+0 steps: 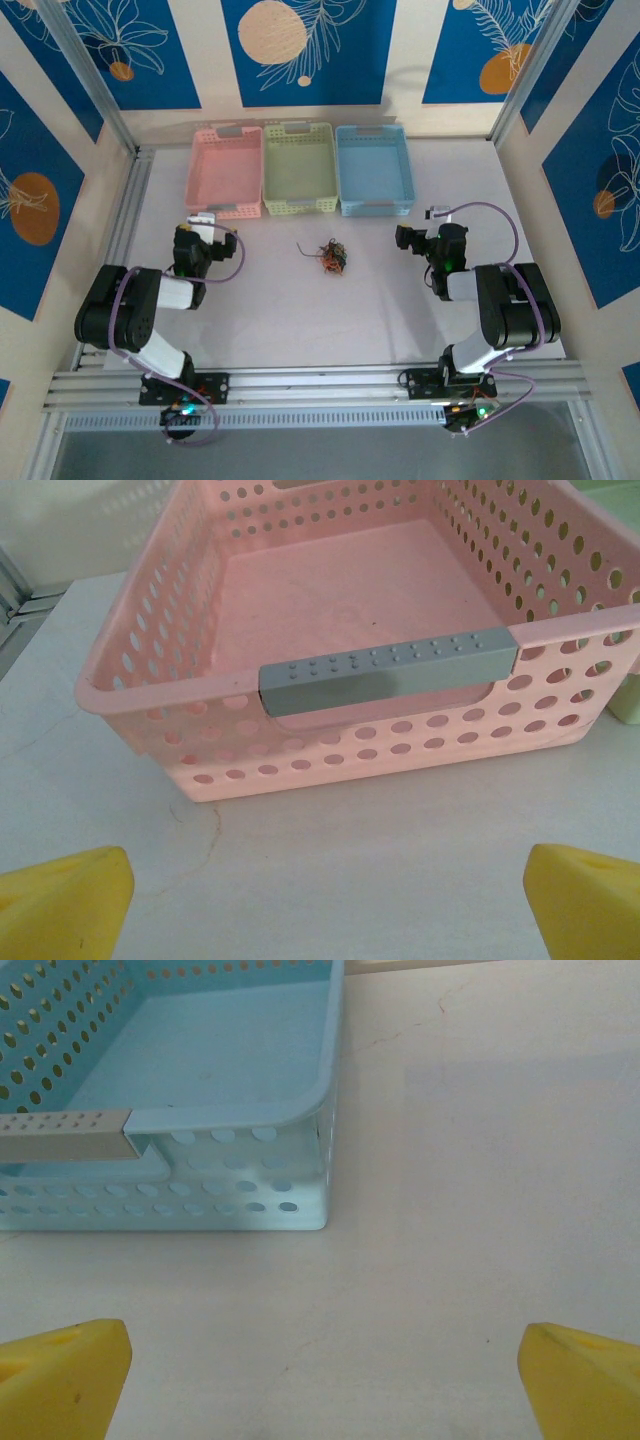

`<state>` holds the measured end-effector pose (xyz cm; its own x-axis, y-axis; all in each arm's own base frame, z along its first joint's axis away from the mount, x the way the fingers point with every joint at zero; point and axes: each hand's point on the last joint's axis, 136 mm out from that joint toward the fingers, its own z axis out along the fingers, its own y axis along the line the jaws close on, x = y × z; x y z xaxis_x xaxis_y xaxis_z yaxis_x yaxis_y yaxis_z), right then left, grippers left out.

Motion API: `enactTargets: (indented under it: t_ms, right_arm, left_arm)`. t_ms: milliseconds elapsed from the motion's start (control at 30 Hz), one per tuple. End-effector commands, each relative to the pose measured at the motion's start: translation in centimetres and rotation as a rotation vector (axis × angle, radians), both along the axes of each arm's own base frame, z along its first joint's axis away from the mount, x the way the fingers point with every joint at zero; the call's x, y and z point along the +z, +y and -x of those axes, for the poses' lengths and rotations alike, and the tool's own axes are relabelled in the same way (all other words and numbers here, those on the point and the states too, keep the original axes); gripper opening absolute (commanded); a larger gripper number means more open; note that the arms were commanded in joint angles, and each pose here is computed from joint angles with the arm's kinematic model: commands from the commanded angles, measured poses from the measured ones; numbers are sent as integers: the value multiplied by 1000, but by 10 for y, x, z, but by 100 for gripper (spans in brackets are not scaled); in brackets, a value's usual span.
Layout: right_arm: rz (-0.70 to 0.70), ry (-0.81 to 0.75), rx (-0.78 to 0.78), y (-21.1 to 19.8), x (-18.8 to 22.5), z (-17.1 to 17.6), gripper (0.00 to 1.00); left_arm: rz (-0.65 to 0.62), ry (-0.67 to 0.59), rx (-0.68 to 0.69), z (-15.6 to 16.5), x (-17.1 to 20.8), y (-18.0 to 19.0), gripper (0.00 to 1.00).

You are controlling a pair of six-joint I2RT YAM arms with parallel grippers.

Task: Untangle the cables

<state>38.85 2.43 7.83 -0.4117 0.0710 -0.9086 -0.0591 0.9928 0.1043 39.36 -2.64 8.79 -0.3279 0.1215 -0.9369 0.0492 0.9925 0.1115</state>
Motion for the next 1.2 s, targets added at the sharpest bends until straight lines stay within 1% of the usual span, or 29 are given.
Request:
enactTargets:
  t_ms: [0, 200, 333, 800, 933, 1000, 1100, 1133, 1167]
  right_arm:
    - [9, -52, 20, 2, 16, -7, 99]
    - [9, -52, 20, 2, 16, -8, 99]
    - [-27, -32, 64, 5, 15, -8, 99]
    - [-32, -30, 70, 5, 15, -8, 99]
    - [10, -51, 71, 10, 25, -7, 99]
    - [50, -80, 42, 11, 40, -2, 99]
    - [102, -138, 53, 22, 63, 11, 99]
    - [109, -144, 60, 26, 67, 14, 99]
    - [103, -148, 70, 31, 73, 18, 99]
  left_arm:
    - [-2, -11, -20, -1, 5, -2, 100]
    - [3, -7, -23, -1, 5, -2, 100]
    - [6, -6, -24, -1, 5, -2, 100]
    - [11, -2, -24, -2, 4, -1, 100]
    - [5, -33, 96, 1, 7, 18, 100]
    - [-17, -86, 114, 9, 20, 18, 100]
    - [-99, -166, 108, 28, 56, 4, 100]
    - [-104, -173, 105, 32, 64, 1, 100]
    - [-70, -183, 114, 37, 75, 1, 100]
